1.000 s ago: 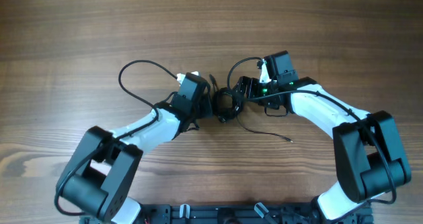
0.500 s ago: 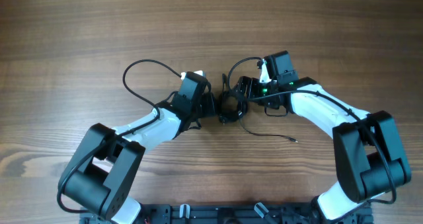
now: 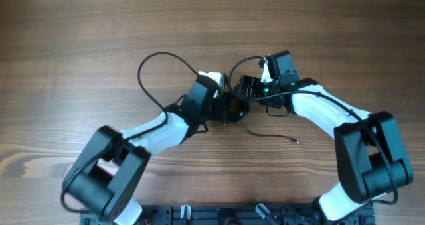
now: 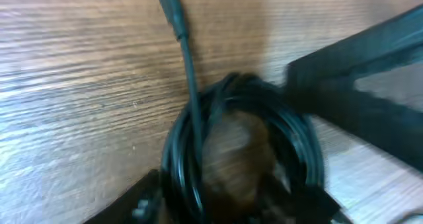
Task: Untangle cables
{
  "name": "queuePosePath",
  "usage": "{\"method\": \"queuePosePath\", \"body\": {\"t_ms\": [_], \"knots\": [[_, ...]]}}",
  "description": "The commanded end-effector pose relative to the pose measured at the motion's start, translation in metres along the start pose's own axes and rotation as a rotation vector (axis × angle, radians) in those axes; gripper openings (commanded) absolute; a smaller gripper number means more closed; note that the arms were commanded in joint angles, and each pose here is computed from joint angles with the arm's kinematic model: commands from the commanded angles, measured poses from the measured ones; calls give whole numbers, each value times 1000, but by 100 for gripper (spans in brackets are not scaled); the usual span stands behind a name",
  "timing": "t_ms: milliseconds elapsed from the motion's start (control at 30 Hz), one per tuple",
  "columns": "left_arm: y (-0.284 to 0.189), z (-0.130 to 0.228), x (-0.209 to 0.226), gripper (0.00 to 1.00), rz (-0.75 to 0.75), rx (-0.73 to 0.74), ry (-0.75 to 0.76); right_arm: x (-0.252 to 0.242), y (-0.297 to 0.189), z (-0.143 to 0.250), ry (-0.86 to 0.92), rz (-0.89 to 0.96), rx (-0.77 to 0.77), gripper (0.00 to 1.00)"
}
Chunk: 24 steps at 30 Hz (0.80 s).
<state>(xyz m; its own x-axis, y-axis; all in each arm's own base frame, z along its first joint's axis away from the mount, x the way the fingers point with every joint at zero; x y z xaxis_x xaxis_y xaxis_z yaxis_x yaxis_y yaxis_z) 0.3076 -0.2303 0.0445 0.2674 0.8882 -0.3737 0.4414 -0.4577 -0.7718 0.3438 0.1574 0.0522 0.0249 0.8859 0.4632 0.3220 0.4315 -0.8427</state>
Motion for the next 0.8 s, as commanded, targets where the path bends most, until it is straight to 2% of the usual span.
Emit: {"method": "queuePosePath", "body": {"t_ms": [0,33,67,100,233,433,500,567,700,767], "knots": [[21,15,12,36,-25,54,25,-13,9,10,21,38,35,100],[22,17,13,25,-33,62,24,-12,9,11,21,30,41,100],[22,18,17,8,-52,63,19,-11,9,12,23,25,48,100],[20,14,23,4,-81,47,-3,-12,9,14,25,29,54,100],[-10,-15,41,4,-143,-43,-117,-10,9,22,-4,3,100,100],[-79,-45,55,4,-169,-138,-178,41,-7,46,-367,-448,217,94],[-98,-51,52,4,-168,-165,-113,63,-23,55,-459,-677,236,94],[-110,-54,48,4,-170,-181,-26,74,-34,59,-514,-813,230,94],[-120,-58,49,4,-198,-212,17,78,-39,60,-530,-870,228,90],[-119,-58,49,4,-201,-209,16,86,-49,61,-547,-971,222,88]]}}
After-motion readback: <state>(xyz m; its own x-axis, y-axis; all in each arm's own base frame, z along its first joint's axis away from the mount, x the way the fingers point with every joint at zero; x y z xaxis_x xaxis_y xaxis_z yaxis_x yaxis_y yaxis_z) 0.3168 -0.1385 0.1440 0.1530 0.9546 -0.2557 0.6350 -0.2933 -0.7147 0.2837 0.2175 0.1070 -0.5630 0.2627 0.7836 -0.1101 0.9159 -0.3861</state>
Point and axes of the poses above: each gripper's point midway between its finger pads, its own y axis out along the fingers, its own x axis along the line the jaws close on, z = x × y, the point moved 4 cm from there along -y, back along the fingers, and after that the axes turned 1 degree about -y, right-handed, at the moved point
